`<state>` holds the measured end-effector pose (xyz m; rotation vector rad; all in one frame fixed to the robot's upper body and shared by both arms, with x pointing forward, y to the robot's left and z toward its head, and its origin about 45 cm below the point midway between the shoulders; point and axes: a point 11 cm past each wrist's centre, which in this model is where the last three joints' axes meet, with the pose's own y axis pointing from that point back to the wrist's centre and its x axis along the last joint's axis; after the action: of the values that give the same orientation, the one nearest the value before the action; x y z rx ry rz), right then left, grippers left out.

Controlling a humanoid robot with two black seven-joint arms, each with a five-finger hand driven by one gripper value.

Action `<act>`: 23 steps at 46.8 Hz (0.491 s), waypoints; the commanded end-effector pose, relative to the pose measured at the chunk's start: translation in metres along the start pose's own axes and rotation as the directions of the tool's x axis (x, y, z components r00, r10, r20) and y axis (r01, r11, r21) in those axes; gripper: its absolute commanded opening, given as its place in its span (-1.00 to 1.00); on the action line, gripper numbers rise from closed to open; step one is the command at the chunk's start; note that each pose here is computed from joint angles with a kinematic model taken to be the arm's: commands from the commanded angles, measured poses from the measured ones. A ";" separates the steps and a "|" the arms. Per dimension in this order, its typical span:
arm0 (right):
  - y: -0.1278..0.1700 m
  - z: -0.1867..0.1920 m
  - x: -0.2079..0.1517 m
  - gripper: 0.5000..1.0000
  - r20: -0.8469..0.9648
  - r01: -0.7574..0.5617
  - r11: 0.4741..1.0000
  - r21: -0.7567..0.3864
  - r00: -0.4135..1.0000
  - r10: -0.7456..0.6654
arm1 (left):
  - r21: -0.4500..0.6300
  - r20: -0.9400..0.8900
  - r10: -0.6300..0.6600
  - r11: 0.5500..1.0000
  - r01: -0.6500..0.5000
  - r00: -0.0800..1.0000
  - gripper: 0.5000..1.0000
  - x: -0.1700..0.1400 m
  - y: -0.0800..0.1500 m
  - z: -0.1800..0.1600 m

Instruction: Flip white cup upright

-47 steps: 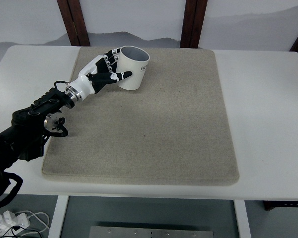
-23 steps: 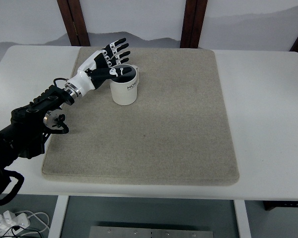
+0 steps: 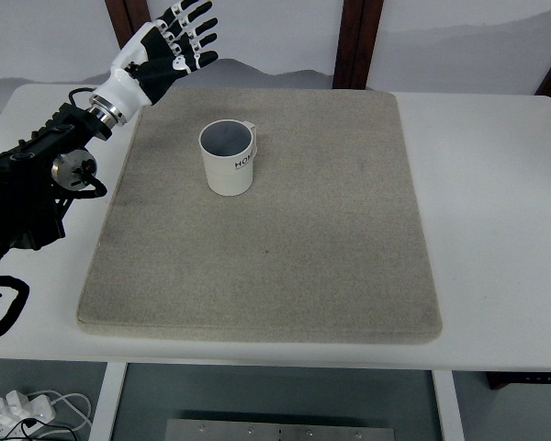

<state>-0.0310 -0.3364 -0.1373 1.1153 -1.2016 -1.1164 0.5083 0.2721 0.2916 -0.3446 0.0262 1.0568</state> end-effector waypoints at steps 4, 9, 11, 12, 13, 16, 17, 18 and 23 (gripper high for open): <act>0.000 0.000 0.000 0.81 0.000 0.000 1.000 0.000 1.000 0.000 | -0.073 -0.012 0.057 0.996 -0.058 0.998 0.99 0.021 0.002 0.030; 0.000 0.000 0.000 0.81 0.000 0.000 1.000 0.000 1.000 0.000 | -0.114 -0.028 0.090 0.989 -0.092 0.996 0.99 0.033 0.005 0.045; 0.000 0.000 0.000 0.81 0.000 0.000 1.000 0.000 1.000 0.000 | -0.125 -0.044 0.101 0.986 -0.105 0.994 0.99 0.034 0.006 0.046; 0.000 0.000 0.000 0.81 0.000 0.000 1.000 0.000 1.000 0.000 | -0.129 -0.048 0.107 0.985 -0.113 0.993 0.99 0.036 0.007 0.047; 0.000 0.000 0.000 0.81 0.000 0.000 1.000 0.000 1.000 0.000 | -0.137 -0.056 0.115 0.983 -0.122 0.992 0.99 0.038 0.008 0.048; 0.000 0.000 0.000 0.81 0.000 0.000 1.000 0.000 1.000 0.000 | -0.151 -0.075 0.138 0.977 -0.148 0.988 0.99 0.044 0.012 0.050; 0.000 0.000 0.000 0.81 0.000 0.000 1.000 0.000 1.000 0.000 | -0.155 -0.082 0.144 0.976 -0.155 0.986 0.99 0.046 0.013 0.050; 0.000 0.000 0.000 0.81 0.000 0.000 1.000 0.000 1.000 0.000 | -0.159 -0.088 0.149 0.974 -0.161 0.985 0.99 0.047 0.014 0.050; 0.000 0.000 0.000 0.81 0.000 0.000 1.000 0.000 1.000 0.000 | -0.186 -0.136 0.177 0.962 -0.201 0.975 0.99 0.053 0.019 0.051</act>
<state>-0.0309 -0.3364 -0.1373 1.1154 -1.2015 -1.1162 0.5116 0.3358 0.3254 -0.5590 0.0440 1.2153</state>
